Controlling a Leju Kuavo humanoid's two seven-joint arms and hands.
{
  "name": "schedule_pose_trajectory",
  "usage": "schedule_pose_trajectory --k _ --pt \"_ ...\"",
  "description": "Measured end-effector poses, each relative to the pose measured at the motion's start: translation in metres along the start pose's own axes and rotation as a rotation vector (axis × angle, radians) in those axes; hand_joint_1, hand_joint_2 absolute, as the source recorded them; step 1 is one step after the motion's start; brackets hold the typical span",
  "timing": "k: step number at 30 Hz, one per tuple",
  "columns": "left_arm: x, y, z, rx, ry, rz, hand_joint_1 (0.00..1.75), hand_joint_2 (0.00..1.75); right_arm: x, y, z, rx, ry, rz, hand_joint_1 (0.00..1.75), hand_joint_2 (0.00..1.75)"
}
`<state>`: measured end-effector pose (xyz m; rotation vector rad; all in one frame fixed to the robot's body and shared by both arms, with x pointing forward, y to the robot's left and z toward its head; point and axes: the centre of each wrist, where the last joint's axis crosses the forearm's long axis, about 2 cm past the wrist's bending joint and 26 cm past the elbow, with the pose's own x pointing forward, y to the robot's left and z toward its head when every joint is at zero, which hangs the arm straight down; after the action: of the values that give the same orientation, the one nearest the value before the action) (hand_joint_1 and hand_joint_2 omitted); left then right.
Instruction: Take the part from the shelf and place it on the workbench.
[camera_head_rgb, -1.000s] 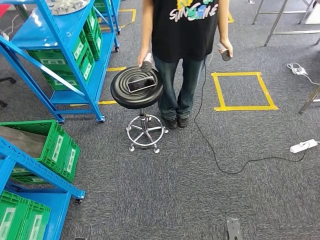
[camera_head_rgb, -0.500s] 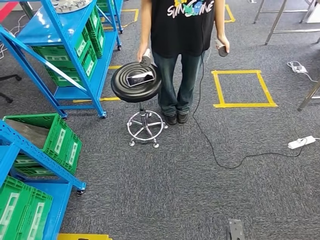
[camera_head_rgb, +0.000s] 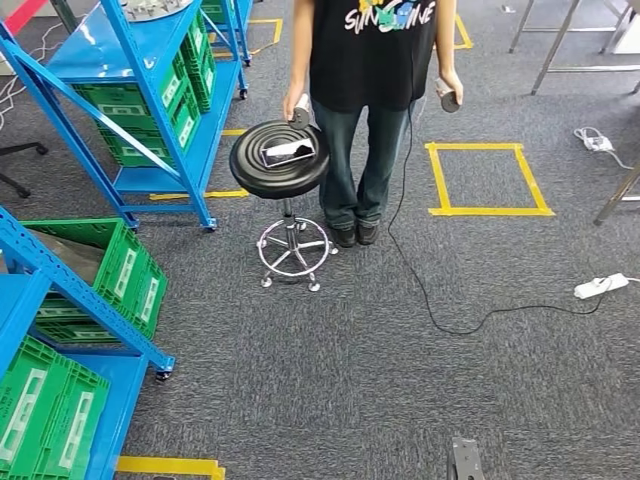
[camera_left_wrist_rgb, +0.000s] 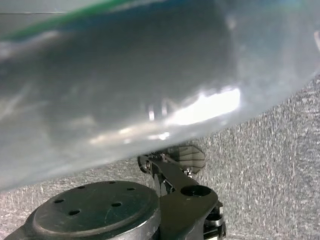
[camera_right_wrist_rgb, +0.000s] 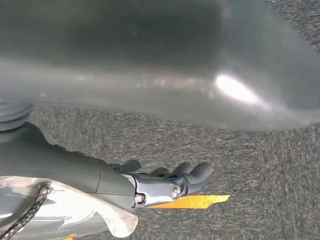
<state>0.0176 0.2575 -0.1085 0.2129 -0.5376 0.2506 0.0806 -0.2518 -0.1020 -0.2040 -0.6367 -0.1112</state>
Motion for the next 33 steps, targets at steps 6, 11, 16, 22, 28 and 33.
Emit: schedule_pose_trajectory --k 6,11,16,22,28,33 --pt "0.0001 0.0009 -0.0002 -0.006 -0.001 -0.020 0.00 0.00 -0.0012 -0.0007 0.0005 -0.004 -0.001 0.008 0.00 0.00" --pt "-0.0011 0.0013 0.0003 -0.006 0.003 -0.024 0.00 0.00 -0.0018 -0.0010 0.0007 -0.005 0.000 0.013 0.00 0.00" --pt "0.0003 0.0010 -0.0004 -0.005 0.000 -0.023 0.00 0.00 -0.0006 -0.0005 0.0002 -0.004 -0.003 0.014 0.00 0.00" --pt "-0.0001 0.0011 -0.0002 -0.004 0.002 -0.022 0.00 0.00 -0.0003 -0.0004 0.0001 -0.003 -0.004 0.015 0.00 0.00" --pt "-0.0007 0.0009 0.0002 -0.004 0.004 -0.020 0.00 0.00 -0.0026 -0.0008 0.0012 -0.004 0.001 0.016 0.00 0.00" --pt "-0.0005 0.0008 0.0001 -0.004 0.003 -0.020 0.00 0.00 -0.0010 -0.0007 0.0004 -0.006 -0.003 0.019 0.00 0.00"
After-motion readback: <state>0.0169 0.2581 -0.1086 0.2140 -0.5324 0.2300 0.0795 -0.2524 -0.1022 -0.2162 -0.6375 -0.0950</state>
